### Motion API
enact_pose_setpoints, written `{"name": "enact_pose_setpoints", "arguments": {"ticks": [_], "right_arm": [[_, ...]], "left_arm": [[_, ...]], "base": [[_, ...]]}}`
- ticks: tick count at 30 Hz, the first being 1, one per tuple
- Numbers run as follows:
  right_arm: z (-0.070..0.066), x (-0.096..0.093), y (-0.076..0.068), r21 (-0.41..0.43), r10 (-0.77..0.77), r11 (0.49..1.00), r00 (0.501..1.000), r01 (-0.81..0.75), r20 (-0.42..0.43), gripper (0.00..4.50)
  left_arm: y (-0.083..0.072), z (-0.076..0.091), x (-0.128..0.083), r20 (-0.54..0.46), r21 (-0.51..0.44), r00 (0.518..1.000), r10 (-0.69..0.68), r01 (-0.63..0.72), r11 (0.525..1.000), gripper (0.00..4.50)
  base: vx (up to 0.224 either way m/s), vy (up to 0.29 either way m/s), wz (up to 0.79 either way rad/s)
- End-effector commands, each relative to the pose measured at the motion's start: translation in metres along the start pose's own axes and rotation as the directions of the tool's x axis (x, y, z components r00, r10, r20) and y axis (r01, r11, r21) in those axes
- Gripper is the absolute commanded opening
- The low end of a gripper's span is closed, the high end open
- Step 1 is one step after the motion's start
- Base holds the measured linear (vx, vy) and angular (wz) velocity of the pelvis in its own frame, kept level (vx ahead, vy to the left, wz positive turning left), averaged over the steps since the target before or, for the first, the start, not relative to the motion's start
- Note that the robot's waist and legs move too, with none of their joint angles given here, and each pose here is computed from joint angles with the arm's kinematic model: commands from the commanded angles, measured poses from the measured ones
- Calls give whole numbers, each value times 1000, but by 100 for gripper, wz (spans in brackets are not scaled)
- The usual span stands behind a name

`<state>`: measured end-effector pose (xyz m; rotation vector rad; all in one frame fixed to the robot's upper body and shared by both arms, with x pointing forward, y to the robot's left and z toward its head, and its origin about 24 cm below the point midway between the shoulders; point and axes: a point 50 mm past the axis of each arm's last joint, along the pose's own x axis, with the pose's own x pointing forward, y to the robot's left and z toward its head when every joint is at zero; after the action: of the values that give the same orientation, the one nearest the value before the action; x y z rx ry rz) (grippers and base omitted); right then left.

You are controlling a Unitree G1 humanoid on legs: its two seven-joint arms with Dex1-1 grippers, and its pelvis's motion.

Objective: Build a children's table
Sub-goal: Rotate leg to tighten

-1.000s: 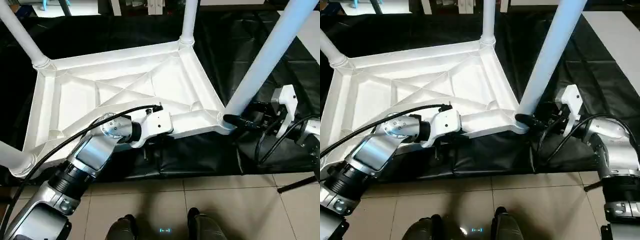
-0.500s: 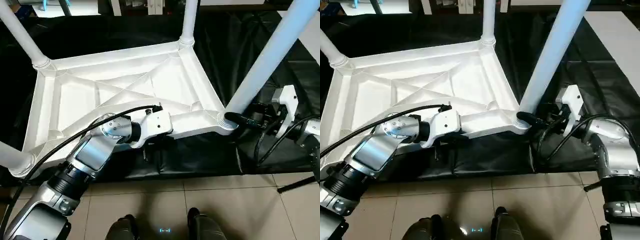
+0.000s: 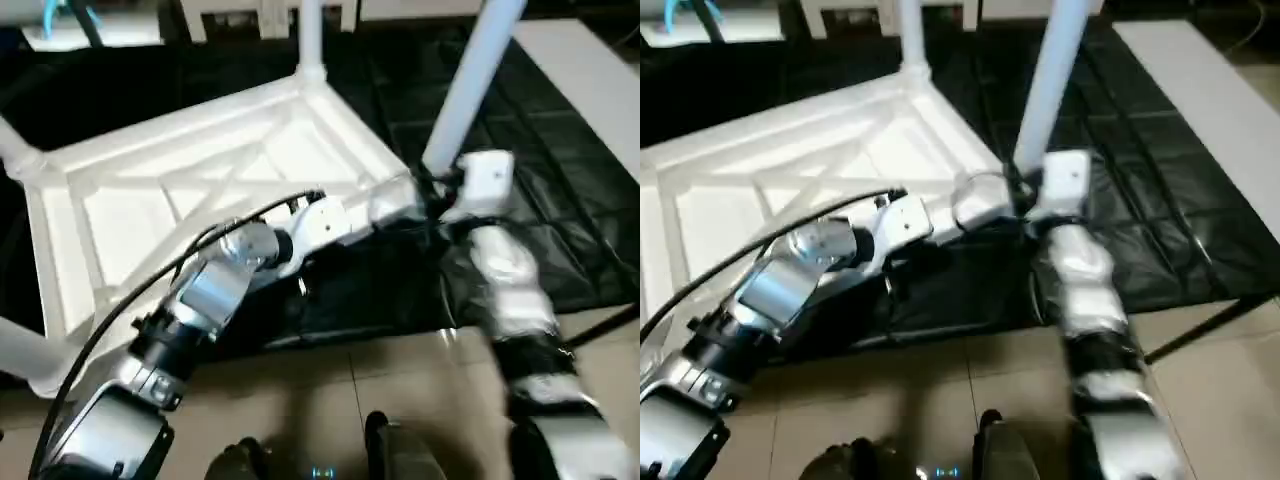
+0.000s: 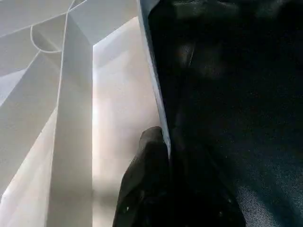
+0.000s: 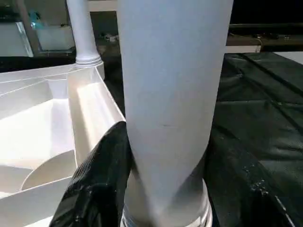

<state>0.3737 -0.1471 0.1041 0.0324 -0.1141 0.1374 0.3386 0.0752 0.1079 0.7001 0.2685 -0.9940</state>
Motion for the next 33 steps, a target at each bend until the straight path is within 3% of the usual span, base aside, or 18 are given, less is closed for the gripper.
{"name": "enact_pose_setpoints", "arguments": {"ticks": [1,3,4,5,8,9,10,12,17,22,28,29,33], "right_arm": [[-29,-8,-26,58,-130,988,976,142,-172,188],[-17,-9,-21,19,50,999,994,-48,-95,188],[-14,-10,-21,-5,87,996,993,-88,-82,258],[-4,-17,-24,-89,227,969,973,-231,-46,258],[4,-26,-37,-111,323,939,945,-327,-53,286],[13,-38,-50,-106,434,892,898,-440,-69,298],[13,-38,-50,-106,434,892,898,-440,-69,298],[25,-60,-69,-135,579,792,802,-596,-146,314],[43,-85,-91,-154,667,697,712,-700,-218,327],[48,-96,-95,-128,714,646,655,-752,-245,327],[45,-100,-90,-90,741,626,627,-775,-241,327],[43,-99,-87,-86,744,624,624,-777,-241,303],[40,-96,-83,-77,747,623,621,-779,-237,282]], "left_arm": [[-37,15,13,78,97,972,-221,213,972,0],[-33,9,10,69,101,976,-209,201,974,0],[-32,8,9,67,103,976,-208,200,974,0],[-31,3,5,67,116,974,-214,206,972,0],[-30,-1,-1,80,144,967,-243,230,963,0],[-31,-6,-6,83,157,959,-271,256,954,0],[-31,-6,-6,83,157,959,-271,256,954,0],[-35,-14,-15,79,201,939,-334,313,928,0],[-40,-20,-23,98,227,913,-395,366,902,0],[-34,-27,-23,63,242,927,-369,344,907,0],[-35,-24,-23,79,249,920,-384,355,901,0],[-36,-23,-23,86,250,916,-393,362,898,0],[-37,-24,-22,81,254,914,-397,367,895,0]], "base": [[0,0,0],[0,0,0],[0,0,0],[0,0,0],[20,-12,7],[0,0,0],[0,0,0],[31,-2,4],[46,5,-1],[0,0,0],[0,0,0],[0,0,0],[0,0,0]]}}
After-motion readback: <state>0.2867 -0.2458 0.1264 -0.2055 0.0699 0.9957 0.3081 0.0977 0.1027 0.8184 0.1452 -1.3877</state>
